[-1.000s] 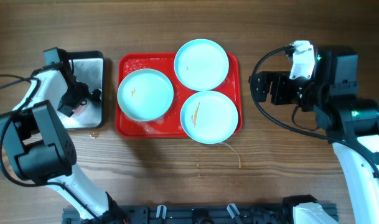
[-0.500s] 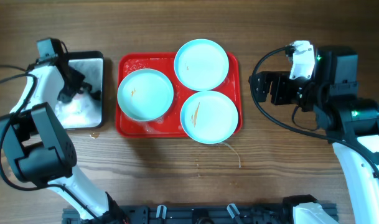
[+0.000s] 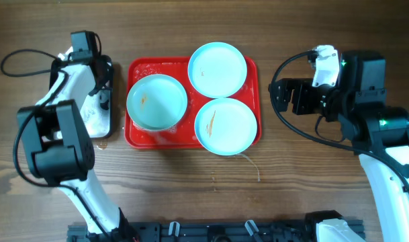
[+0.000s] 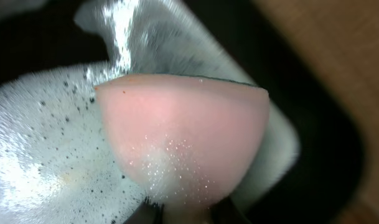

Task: Clean dirty plates on tray and stack at the side
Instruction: 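Move the left gripper to the pink sponge in the soapy tray and grasp it, then dip and rub the held sponge in the soapy water with the left gripper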

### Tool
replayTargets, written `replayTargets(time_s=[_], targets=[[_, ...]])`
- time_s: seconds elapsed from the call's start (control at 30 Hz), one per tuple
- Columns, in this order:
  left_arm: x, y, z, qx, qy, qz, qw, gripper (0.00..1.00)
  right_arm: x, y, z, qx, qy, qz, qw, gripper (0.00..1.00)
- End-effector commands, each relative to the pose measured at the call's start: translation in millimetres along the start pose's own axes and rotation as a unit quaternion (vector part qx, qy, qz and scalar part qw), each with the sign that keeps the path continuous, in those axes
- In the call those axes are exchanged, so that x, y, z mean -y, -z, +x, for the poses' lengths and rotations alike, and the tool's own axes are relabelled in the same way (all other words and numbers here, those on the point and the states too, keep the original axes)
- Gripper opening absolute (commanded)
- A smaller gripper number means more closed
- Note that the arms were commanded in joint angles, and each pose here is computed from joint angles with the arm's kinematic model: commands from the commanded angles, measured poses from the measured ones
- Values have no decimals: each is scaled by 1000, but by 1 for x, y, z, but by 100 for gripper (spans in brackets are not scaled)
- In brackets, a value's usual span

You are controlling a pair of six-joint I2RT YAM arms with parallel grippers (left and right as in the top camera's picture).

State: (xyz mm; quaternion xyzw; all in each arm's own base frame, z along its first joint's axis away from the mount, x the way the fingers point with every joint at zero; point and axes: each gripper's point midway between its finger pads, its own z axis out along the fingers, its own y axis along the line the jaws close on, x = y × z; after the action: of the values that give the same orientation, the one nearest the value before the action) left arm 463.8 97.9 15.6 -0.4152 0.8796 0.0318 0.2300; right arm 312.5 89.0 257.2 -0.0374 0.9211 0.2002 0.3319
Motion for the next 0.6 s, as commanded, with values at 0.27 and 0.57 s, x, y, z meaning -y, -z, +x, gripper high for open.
replayTargets(time_s=[0.27, 0.57], targets=[[-44, 5, 47, -108, -25, -93, 989, 23, -5, 4, -4, 3, 10, -10, 1000, 100], [-54, 60, 11, -115, -10, -114, 987, 43, -5, 4, -1, -2, 9, -9, 1000, 100]])
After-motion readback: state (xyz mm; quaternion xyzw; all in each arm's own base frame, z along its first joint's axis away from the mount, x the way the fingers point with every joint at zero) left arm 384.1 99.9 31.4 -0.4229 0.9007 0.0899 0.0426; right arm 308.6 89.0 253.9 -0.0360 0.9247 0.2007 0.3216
